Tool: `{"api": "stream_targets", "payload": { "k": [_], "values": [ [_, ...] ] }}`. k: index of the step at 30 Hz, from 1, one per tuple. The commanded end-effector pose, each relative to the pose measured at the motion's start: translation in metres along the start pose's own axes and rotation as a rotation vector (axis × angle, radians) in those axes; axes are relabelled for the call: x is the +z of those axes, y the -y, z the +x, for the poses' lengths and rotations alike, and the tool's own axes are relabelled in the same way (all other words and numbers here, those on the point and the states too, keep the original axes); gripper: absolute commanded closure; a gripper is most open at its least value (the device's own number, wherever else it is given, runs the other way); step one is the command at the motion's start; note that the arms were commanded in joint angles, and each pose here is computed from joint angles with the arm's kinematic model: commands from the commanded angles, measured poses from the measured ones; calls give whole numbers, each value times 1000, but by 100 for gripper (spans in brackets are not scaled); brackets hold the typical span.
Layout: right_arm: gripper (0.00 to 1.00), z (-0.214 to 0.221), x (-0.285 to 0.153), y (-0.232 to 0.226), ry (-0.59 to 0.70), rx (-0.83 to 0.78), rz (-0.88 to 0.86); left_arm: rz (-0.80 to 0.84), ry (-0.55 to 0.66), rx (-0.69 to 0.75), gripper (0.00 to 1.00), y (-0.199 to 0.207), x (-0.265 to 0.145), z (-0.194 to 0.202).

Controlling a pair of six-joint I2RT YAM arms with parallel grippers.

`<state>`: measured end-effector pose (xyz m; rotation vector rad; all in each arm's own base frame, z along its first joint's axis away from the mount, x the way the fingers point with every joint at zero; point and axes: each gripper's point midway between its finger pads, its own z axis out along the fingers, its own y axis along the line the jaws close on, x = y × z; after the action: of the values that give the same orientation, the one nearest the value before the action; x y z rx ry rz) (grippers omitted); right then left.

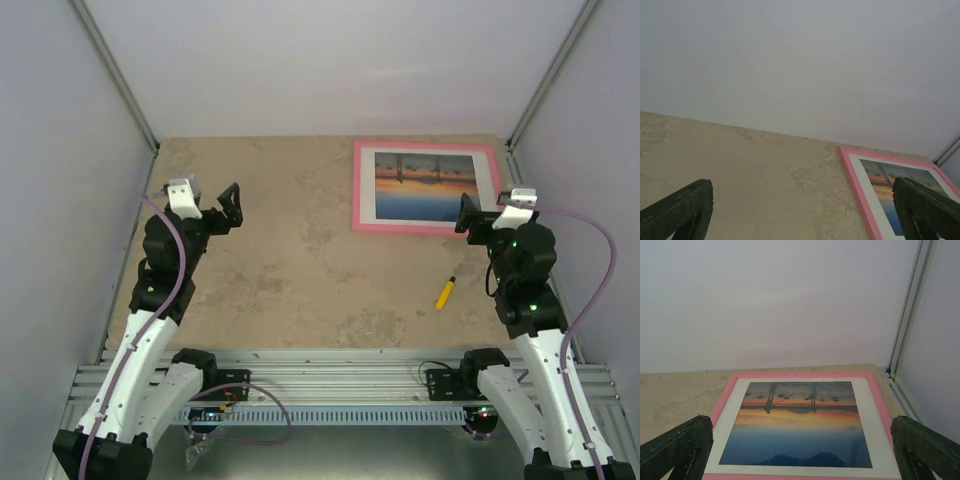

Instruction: Take the photo out of the frame

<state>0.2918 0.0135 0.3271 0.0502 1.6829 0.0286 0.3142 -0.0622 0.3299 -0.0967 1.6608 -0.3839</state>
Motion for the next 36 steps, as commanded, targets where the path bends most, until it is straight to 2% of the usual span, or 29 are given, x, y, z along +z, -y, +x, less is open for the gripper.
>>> {"api": "stream_targets", "payload": {
  "k": [1,11,15,19,23,31,36],
  "values": [
    [2,-4,-2,2,10,2,11,40,17,-6,0,7,0,-3],
    [2,3,20,-15,-56,-29,-69,84,22,-4,0,15,-5,-3],
    [2,15,40,-13,-150,-58,-78,82,22,-13,0,13,-6,0],
    [2,22,67,-14,-243,-7,-151,93,31,-13,0,15,-10,-1],
    [2,47,101,12,-365,52,-139,90,38,-16,0,14,-12,-2],
    [2,99,147,67,-467,227,-127,107,55,-10,0,17,-19,-5],
    [2,123,178,109,-517,273,-73,122,71,-4,0,21,-23,-10]
  ]
}}
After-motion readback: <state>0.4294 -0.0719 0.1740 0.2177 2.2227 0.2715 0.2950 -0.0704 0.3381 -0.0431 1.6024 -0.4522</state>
